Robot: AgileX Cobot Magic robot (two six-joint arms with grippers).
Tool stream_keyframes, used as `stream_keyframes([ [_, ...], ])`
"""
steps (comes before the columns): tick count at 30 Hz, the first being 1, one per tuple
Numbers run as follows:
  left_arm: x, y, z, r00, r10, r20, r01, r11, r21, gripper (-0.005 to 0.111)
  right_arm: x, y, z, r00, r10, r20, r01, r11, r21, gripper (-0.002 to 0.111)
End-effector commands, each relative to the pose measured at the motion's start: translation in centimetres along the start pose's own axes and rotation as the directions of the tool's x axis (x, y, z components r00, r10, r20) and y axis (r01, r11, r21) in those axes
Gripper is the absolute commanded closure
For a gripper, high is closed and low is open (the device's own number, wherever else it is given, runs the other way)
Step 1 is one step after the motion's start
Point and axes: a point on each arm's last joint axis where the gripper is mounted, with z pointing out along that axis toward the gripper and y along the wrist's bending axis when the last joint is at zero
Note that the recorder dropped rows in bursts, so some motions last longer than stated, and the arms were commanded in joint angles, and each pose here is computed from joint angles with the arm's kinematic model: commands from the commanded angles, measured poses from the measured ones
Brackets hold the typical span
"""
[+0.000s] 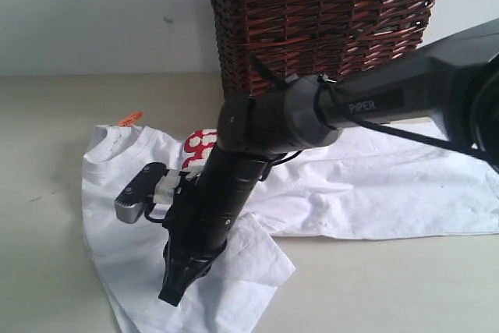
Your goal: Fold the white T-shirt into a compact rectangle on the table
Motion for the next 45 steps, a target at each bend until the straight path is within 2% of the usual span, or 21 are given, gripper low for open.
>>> stream_keyframes([
  [1, 0.1, 0.0, 0.0, 1.000, -0.008, 0.000, 0.008, 1.000, -0.004, 0.062, -0.5, 1.2, 1.0, 0.991, -0.079, -0.105, 0.078, 0.997, -0.018, 0.108],
  [9, 0.1, 0.0, 0.0, 1.000, -0.008, 0.000, 0.008, 1.000, -0.004, 0.062, -3.2, 3.8, -0.4, 0.999, -0.041, 0.006, 0.042, 0.968, -0.249, 0.108],
  [12, 0.1, 0.0, 0.0, 1.000, -0.008, 0.000, 0.008, 1.000, -0.004, 0.062, -3.4, 3.9, -0.5, 0.998, -0.050, 0.030, 0.056, 0.964, -0.262, 0.108],
  [15, 0.1, 0.0, 0.0, 1.000, -0.008, 0.000, 0.008, 1.000, -0.004, 0.062, -3.2, 3.5, -0.8, 0.999, -0.036, -0.027, 0.030, 0.980, -0.197, 0.108],
  [20, 0.1, 0.0, 0.0, 1.000, -0.008, 0.000, 0.008, 1.000, -0.004, 0.062, -1.6, 1.1, -0.5, 0.981, 0.039, -0.190, -0.030, 0.998, 0.053, 0.108],
  [23, 0.1, 0.0, 0.0, 1.000, -0.008, 0.000, 0.008, 1.000, -0.004, 0.062, -1.3, 0.7, 0.0, 0.977, 0.046, -0.208, -0.031, 0.996, 0.078, 0.108],
  [26, 0.1, 0.0, 0.0, 1.000, -0.008, 0.000, 0.008, 1.000, -0.004, 0.062, -1.4, 1.0, 1.0, 0.980, 0.046, -0.194, -0.041, 0.999, 0.029, 0.108],
  [35, 0.1, 0.0, 0.0, 1.000, -0.008, 0.000, 0.008, 1.000, -0.004, 0.062, -2.5, 4.4, 4.5, 0.990, 0.007, -0.141, -0.028, 0.989, -0.143, 0.108],
  [40, 0.1, 0.0, 0.0, 1.000, -0.008, 0.000, 0.008, 1.000, -0.004, 0.062, -3.0, 5.6, 4.5, 0.995, 0.008, -0.102, -0.033, 0.969, -0.246, 0.108],
  [45, 0.1, 0.0, 0.0, 1.000, -0.008, 0.000, 0.008, 1.000, -0.004, 0.062, -3.6, 6.2, 3.7, 0.997, -0.066, -0.047, 0.050, 0.956, -0.290, 0.108],
])
